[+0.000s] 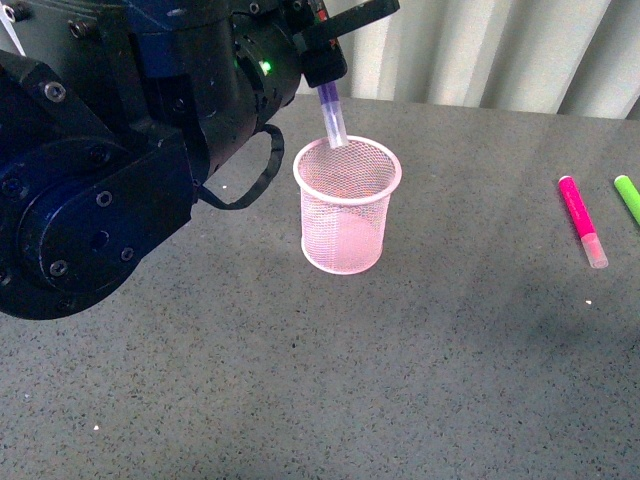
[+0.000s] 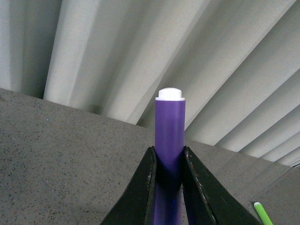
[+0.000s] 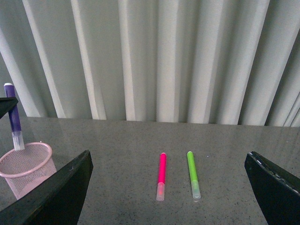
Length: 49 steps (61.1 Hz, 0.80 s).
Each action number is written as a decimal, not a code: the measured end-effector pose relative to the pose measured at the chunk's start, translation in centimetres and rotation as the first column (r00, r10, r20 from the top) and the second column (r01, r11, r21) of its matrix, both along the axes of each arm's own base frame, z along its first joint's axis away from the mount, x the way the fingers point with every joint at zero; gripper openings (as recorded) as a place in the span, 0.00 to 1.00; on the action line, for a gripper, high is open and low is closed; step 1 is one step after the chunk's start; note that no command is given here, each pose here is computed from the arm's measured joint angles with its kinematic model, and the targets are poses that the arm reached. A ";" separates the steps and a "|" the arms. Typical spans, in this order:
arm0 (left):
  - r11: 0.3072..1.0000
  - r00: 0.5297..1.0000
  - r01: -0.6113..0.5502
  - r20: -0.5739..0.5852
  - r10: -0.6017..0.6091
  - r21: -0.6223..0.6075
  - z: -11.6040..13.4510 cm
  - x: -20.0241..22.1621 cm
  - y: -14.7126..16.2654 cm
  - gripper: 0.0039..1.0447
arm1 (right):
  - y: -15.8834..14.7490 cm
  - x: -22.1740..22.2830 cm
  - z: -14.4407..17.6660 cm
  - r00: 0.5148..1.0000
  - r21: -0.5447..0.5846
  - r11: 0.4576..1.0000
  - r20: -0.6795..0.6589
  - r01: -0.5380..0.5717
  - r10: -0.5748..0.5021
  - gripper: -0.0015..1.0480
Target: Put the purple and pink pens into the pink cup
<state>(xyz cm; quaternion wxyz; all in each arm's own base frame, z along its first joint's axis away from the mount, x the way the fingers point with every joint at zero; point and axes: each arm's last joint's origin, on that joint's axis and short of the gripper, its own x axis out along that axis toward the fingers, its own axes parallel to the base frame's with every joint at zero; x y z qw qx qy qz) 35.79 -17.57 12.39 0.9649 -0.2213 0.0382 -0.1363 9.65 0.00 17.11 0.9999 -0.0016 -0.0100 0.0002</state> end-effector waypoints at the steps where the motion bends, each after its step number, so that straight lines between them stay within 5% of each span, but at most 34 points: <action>1: 1.000 1.000 -0.001 -0.001 0.001 0.001 -0.1 0.0 0.0 0.12 | 0.0 0.0 0.0 1.000 0.000 1.000 0.000 0.000 0.000 0.93; 49: 0.998 0.999 0.048 -0.002 -0.048 0.039 -2.8 -1.6 -0.9 0.12 | 0.0 0.0 0.0 1.000 0.000 1.000 0.000 0.000 0.000 0.93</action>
